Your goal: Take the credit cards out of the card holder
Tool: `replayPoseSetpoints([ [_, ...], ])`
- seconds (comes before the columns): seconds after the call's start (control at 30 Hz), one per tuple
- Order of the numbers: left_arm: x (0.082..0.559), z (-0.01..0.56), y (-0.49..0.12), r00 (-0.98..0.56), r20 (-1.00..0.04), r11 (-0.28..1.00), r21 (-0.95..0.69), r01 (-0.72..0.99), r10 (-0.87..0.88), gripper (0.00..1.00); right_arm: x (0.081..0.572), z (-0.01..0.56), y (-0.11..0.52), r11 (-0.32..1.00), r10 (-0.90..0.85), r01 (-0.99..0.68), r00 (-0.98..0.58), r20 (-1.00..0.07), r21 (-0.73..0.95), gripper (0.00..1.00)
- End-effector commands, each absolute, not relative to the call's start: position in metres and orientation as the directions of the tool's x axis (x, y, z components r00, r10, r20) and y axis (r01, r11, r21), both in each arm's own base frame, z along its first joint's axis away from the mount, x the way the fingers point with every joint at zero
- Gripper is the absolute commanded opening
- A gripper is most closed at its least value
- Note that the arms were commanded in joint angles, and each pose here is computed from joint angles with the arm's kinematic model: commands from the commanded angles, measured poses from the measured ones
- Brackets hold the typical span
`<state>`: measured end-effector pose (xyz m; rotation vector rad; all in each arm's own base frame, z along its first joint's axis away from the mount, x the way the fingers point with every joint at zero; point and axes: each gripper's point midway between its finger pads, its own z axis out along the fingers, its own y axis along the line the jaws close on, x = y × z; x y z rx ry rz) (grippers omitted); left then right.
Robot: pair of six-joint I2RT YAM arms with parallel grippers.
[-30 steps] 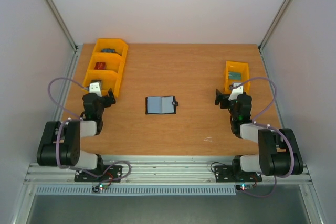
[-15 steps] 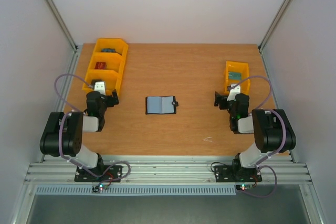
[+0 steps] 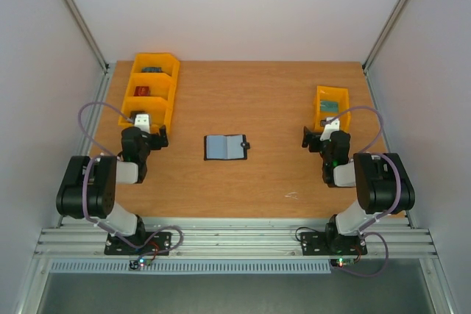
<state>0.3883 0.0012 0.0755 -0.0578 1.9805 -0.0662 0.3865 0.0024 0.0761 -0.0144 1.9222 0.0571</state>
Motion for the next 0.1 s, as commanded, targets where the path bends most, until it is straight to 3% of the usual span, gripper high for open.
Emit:
replayPoseSetpoints([
  [0.0,0.4081,0.1118,-0.0009,-0.273,-0.961,0.999,-0.047,0.019,-0.04,0.99,0.3973,0.0998,-0.005,1.0,0.025,-0.009,-0.264,-0.964,0.029,0.98],
  [0.07,0.4078,0.1125,-0.0011,-0.271,-0.962,0.999,-0.047,0.02,-0.04,0.99,0.3973,0.0995,-0.0056,1.0,0.025,-0.008,-0.265,-0.964,0.028,0.98],
])
